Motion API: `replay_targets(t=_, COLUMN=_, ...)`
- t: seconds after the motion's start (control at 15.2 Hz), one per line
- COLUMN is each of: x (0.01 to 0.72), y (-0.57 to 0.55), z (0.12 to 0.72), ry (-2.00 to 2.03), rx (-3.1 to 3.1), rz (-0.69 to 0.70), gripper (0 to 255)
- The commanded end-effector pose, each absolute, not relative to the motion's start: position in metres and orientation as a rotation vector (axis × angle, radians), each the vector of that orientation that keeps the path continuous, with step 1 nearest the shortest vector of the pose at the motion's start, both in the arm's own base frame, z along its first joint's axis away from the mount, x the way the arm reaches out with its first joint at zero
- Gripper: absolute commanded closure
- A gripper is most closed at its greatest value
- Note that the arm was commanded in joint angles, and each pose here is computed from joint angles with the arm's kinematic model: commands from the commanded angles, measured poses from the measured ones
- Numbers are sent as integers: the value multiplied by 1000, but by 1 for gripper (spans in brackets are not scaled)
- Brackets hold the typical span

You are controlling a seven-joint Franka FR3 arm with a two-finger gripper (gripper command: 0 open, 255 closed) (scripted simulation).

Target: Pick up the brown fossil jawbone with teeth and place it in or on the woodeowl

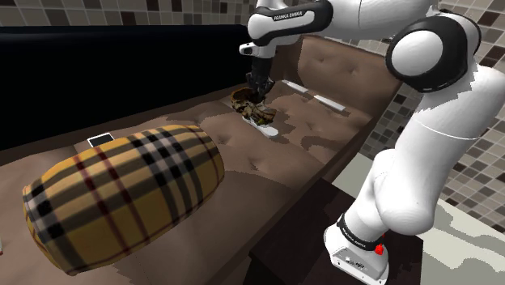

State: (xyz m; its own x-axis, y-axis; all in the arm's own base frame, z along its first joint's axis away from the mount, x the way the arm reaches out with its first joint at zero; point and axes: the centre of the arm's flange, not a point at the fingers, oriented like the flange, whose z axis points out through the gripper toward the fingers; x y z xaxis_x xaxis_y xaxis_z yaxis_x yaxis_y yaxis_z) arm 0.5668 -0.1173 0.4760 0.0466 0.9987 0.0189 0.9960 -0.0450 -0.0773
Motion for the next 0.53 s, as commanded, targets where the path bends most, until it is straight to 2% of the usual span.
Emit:
replay_targets(t=0.0, x=582, y=-142, z=478, ry=-2124, rx=-2219, rz=62, gripper=255)
replay_targets(t=0.46, x=637, y=-216, z=477, ry=-2124, rx=-2219, rz=62, gripper=255)
